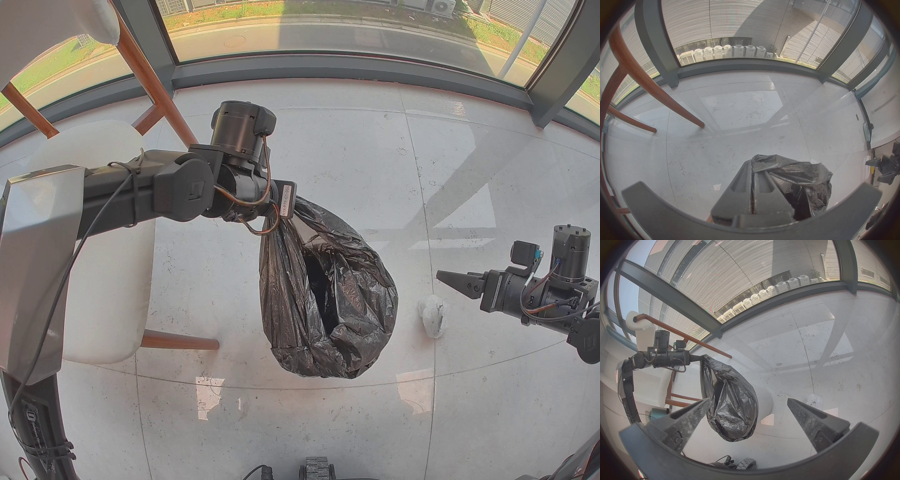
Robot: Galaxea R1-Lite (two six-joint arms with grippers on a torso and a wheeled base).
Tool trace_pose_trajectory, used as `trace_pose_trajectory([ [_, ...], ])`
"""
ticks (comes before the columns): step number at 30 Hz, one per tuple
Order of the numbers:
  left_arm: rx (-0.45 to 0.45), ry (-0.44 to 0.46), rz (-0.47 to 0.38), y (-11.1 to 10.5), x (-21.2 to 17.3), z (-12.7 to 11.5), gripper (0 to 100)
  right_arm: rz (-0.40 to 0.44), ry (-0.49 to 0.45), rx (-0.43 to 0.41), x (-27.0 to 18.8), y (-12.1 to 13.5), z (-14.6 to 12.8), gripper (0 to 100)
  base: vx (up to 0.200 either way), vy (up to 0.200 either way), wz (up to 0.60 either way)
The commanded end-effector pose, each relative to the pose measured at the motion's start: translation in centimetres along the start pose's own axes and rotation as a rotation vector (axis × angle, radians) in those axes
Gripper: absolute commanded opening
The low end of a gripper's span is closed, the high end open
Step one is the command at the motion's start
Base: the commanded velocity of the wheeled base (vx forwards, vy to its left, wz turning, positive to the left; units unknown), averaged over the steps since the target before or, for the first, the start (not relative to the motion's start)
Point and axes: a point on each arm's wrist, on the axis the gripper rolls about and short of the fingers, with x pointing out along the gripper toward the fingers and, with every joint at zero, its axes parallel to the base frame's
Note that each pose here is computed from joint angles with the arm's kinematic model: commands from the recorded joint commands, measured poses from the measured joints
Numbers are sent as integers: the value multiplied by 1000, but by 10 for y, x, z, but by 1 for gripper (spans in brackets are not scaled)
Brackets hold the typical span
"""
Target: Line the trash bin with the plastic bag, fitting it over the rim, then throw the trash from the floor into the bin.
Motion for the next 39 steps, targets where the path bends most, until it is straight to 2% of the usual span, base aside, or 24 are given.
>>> trace_pose_trajectory([
  [1, -1, 22, 18, 5, 11, -6, 0, 1, -2, -1, 0, 0, 0, 100, 0, 0, 0],
  [2, -2, 25, 21, 6, 12, -7, 100, 2, -6, -2, -1, 1, 1, 100, 0, 0, 0],
  [7, -23, 48, 64, 26, 30, -16, 100, 0, 0, 0, -3, 1, -1, 100, 0, 0, 0],
  [11, -35, 41, 78, 32, 44, -24, 100, -4, 14, 4, -4, 0, -6, 100, 0, 0, 0],
  [15, -23, 100, 64, 35, 21, -22, 100, -3, 12, 4, -9, 1, -7, 100, 0, 0, 0],
  [18, 1, 168, 60, 38, -11, -19, 100, -3, 12, 4, -9, 1, -7, 100, 0, 0, 0],
  [24, -4, 139, 46, 39, -30, -10, 100, -4, 14, 4, -8, 1, -7, 100, 0, 0, 0],
  [29, 23, 192, -7, 25, -50, -10, 100, -2, 13, 3, -9, 1, -7, 100, 0, 0, 0],
  [31, 44, 221, -38, 13, -59, -12, 100, -2, 13, 3, -9, 1, -7, 100, 0, 0, 0],
  [33, 70, 278, -65, -3, -65, -21, 100, -2, 13, 3, -9, 1, -7, 100, 0, 0, 0],
  [35, 73, 305, -68, -8, -66, -25, 100, -2, 13, 3, -9, 1, -7, 100, 0, 0, 0],
  [36, 58, 359, -74, -18, -66, -36, 100, -2, 13, 3, -9, 1, -7, 100, 0, 0, 0],
  [39, 28, 395, -95, -38, -69, -47, 100, -3, 16, 4, -8, 1, -8, 100, 0, 0, 0],
])
